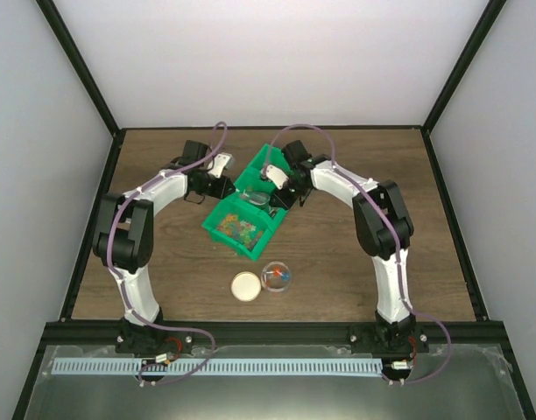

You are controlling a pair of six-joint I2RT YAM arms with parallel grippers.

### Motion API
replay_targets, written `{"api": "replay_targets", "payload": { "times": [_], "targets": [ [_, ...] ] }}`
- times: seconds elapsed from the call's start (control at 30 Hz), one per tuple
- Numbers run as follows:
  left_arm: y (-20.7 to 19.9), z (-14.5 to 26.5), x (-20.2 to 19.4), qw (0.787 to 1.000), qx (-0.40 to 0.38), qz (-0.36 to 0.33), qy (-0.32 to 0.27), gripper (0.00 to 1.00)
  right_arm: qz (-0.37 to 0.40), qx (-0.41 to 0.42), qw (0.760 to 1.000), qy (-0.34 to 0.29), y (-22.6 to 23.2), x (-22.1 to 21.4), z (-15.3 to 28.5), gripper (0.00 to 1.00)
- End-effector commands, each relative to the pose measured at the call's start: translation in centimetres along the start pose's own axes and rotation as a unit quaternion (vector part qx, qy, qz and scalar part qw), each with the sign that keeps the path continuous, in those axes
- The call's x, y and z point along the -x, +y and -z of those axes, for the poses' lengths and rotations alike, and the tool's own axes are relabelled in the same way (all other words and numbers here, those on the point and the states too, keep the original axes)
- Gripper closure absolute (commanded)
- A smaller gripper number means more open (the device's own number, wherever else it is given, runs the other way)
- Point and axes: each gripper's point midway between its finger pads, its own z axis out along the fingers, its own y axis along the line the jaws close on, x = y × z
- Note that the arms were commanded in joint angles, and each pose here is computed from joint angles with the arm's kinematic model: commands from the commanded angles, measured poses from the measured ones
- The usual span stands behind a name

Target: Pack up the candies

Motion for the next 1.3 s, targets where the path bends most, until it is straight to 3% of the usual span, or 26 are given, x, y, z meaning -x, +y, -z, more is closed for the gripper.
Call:
{"api": "replay_targets", "payload": {
  "times": [0.0,0.4,0.63,0.97,1.17,1.27],
  "targets": [
    [-1.7,-1.9,-2.9,0.997,-0.052,0.0,0.053,0.96,0.011,0.027,0.996,-0.087,-0.1,1.2,-0.5,0.99],
    [-0.9,-2.1,-2.5,0.997,-0.042,-0.004,0.062,0.96,-0.021,0.035,0.981,-0.19,-1.0,2.2,0.5,0.99],
    [-0.3,-1.9,-2.5,0.997,-0.035,-0.004,0.068,0.96,-0.04,0.026,0.976,-0.211,-1.6,1.1,1.3,0.99],
    [0.4,-1.8,-2.2,0.997,-0.029,-0.004,0.07,0.96,-0.057,0.012,0.979,-0.195,-2.7,-0.3,-0.4,0.99],
    [0.3,-1.5,-2.1,0.997,-0.027,-0.003,0.072,0.96,-0.038,0.026,0.975,-0.216,-1.3,-0.5,1.2,0.99],
    [0.5,-1.4,-2.2,0.997,-0.023,-0.003,0.074,0.96,-0.044,0.035,0.981,-0.185,-1.4,-1.2,1.2,0.99]
  ]
}}
